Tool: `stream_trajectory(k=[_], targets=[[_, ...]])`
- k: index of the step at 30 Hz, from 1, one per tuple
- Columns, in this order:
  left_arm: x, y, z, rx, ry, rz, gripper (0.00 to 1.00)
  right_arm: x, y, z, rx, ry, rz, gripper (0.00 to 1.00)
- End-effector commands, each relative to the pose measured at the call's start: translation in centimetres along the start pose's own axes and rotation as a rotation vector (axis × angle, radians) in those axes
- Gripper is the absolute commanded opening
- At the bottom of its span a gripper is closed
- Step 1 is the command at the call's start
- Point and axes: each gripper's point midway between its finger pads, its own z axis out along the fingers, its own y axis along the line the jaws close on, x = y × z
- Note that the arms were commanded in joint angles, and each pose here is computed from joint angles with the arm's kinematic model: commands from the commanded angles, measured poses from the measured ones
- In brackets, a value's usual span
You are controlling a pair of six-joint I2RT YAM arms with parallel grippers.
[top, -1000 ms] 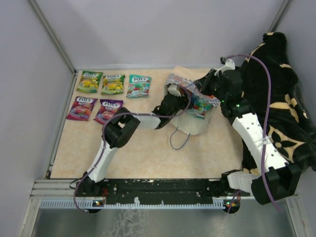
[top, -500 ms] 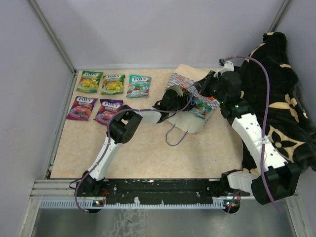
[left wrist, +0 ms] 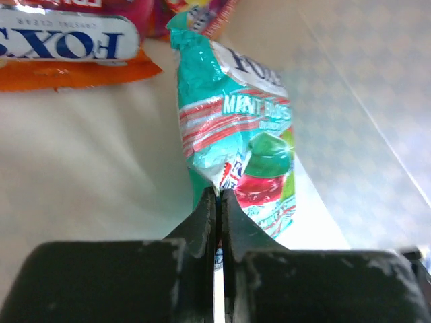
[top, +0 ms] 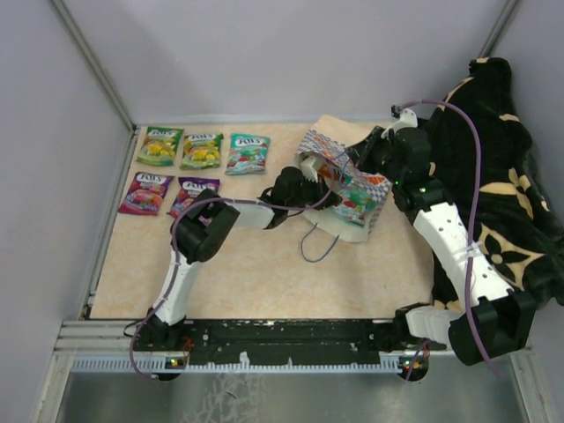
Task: Take the snacks out of the paper bag
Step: Take out the snack from the paper bag, then place the snack at the center of the board.
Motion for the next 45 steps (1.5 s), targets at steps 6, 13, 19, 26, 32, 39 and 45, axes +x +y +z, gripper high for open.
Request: stream_trajectory(k=[6, 13, 19, 26, 32, 39, 45], targets=[[-3.3, -9.7, -10.0, 0.242, -0.031, 0.115, 0.0, -2.8, 0.8, -0.1, -0.021, -0.088, -0.025, 0.02], [0.3, -7.9, -19.2, 0.086, 0.009, 0.132, 0.0, -2.8, 0.9, 0.0, -0.021, -0.088, -0.022, 0.02], [-0.3, -2.0, -26.6, -0.28, -0.124, 0.069, 0.0, -2.4, 0.9, 0.5, -0.032, -0.071, -0.01, 0.01], [-0.4, 4.1, -32.3, -0.548, -0.241, 0.015, 0.0, -2.2, 0.9, 0.8, -0.038, -0.063, -0.007, 0.01], [1.4, 8.2, -32.3, -0.612, -0.171, -0.061, 0.0, -2.1, 1.0, 1.1, -0.042, -0.05, -0.014, 0.01], [2.2, 11.8, -32.0, -0.667, -0.123, -0.12, 0.01, -2.1, 0.6, 1.0, -0.025, -0.049, -0.033, 0.01], [1.6, 13.1, -31.5, -0.676, -0.094, -0.111, 0.26, -2.1, 0.5, 1.1, -0.02, -0.049, -0.04, 0.02]])
